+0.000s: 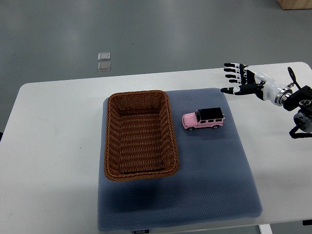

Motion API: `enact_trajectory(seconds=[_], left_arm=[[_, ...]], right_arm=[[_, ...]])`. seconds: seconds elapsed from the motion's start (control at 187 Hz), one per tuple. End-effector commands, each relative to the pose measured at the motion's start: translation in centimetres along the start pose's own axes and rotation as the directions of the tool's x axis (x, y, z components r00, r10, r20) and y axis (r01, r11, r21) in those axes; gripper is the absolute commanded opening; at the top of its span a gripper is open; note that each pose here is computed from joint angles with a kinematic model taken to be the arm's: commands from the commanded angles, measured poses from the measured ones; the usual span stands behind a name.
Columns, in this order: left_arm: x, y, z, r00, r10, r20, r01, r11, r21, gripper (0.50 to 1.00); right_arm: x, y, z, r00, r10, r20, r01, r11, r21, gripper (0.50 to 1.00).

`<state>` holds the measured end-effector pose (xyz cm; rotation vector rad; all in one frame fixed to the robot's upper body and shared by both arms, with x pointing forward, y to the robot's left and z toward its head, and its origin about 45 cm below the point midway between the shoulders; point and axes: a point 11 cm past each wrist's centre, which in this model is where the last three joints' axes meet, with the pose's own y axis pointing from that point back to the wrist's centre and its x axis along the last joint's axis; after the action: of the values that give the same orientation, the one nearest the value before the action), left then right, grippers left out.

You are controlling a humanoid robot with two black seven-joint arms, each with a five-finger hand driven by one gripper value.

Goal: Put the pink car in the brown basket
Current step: 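Reach the right hand over the pink toy car's black roof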

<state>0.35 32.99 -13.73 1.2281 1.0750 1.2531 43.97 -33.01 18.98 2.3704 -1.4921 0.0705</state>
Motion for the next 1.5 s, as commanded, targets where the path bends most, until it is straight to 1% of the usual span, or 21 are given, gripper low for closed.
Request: enact_trajectory(seconds=[0.0, 0.133, 0.262, 0.374, 0.55, 0.625, 0.79, 0.945, 1.004, 1.1, 1.153, 1.18, 1.314, 1.335, 1.495], left_arm=[[0.0, 0.0, 0.0, 1.000, 0.000, 0.000, 0.000, 1.000, 0.000, 1.000], [0.0, 0.0, 0.0, 1.000, 0.001, 0.000, -0.001, 1.000, 0.000, 1.000], [0.0, 0.0, 0.0, 1.000, 0.000, 0.000, 0.000, 1.000, 0.000, 1.000], [0.0, 0.0, 0.0, 1.000, 0.000, 0.000, 0.000, 1.000, 0.000, 1.000], [0.0, 0.0, 0.0, 1.000, 0.000, 0.000, 0.000, 1.000, 0.000, 1.000], [0.0, 0.0, 0.0, 1.000, 0.000, 0.000, 0.000, 1.000, 0.000, 1.000], [0.0, 0.0, 0.0, 1.000, 0.001, 0.000, -0.001, 1.000, 0.000, 1.000], [0.0, 0.0, 0.0, 1.000, 0.000, 0.000, 0.000, 1.000, 0.000, 1.000], [0.0, 0.0, 0.0, 1.000, 0.000, 0.000, 0.000, 1.000, 0.000, 1.000], [0.0, 0.0, 0.0, 1.000, 0.000, 0.000, 0.000, 1.000, 0.000, 1.000], [0.0, 0.0, 0.0, 1.000, 0.000, 0.000, 0.000, 1.000, 0.000, 1.000], [0.0, 0.0, 0.0, 1.000, 0.001, 0.000, -0.001, 1.000, 0.000, 1.000], [0.0, 0.0, 0.0, 1.000, 0.000, 0.000, 0.000, 1.000, 0.000, 1.000], [0.0, 0.0, 0.0, 1.000, 0.000, 0.000, 0.000, 1.000, 0.000, 1.000], [0.0, 0.0, 0.0, 1.000, 0.001, 0.000, -0.001, 1.000, 0.000, 1.000]], right_arm=[[-0.2, 0.1, -0.9, 0.993, -0.064, -0.100, 0.063, 0.998, -0.005, 0.909], [-1.1, 0.0, -2.5, 0.948, -0.162, -0.274, 0.162, 0.987, -0.022, 0.907], [-2.3, -0.3, -3.6, 0.855, -0.254, -0.452, 0.253, 0.965, -0.063, 0.907], [-2.9, -0.3, -4.0, 0.783, -0.299, -0.546, 0.293, 0.951, -0.101, 0.905], [-5.5, -0.1, -3.3, 0.632, -0.398, -0.665, 0.384, 0.906, -0.177, 0.905], [-5.7, -0.1, -3.0, 0.588, -0.412, -0.696, 0.389, 0.898, -0.204, 0.905], [-6.4, -0.4, -2.8, 0.546, -0.415, -0.728, 0.392, 0.894, -0.216, 0.899], [-6.8, -0.6, -2.0, 0.509, -0.392, -0.766, 0.368, 0.904, -0.218, 0.891], [-6.8, -1.0, -2.2, 0.500, -0.378, -0.779, 0.354, 0.910, -0.214, 0.874], [-6.5, -1.0, -1.7, 0.486, -0.381, -0.786, 0.331, 0.913, -0.238, 0.864], [-6.3, -0.9, -1.5, 0.480, -0.381, -0.790, 0.325, 0.914, -0.243, 0.852], [-6.2, -0.9, -1.5, 0.478, -0.380, -0.791, 0.323, 0.914, -0.244, 0.838], [-6.1, -1.0, -1.6, 0.461, -0.382, -0.801, 0.322, 0.913, -0.250, 0.825], [-6.2, -0.9, -1.4, 0.435, -0.389, -0.812, 0.325, 0.909, -0.262, 0.819], [-6.2, -0.8, -1.1, 0.419, -0.403, -0.814, 0.327, 0.903, -0.279, 0.811]])
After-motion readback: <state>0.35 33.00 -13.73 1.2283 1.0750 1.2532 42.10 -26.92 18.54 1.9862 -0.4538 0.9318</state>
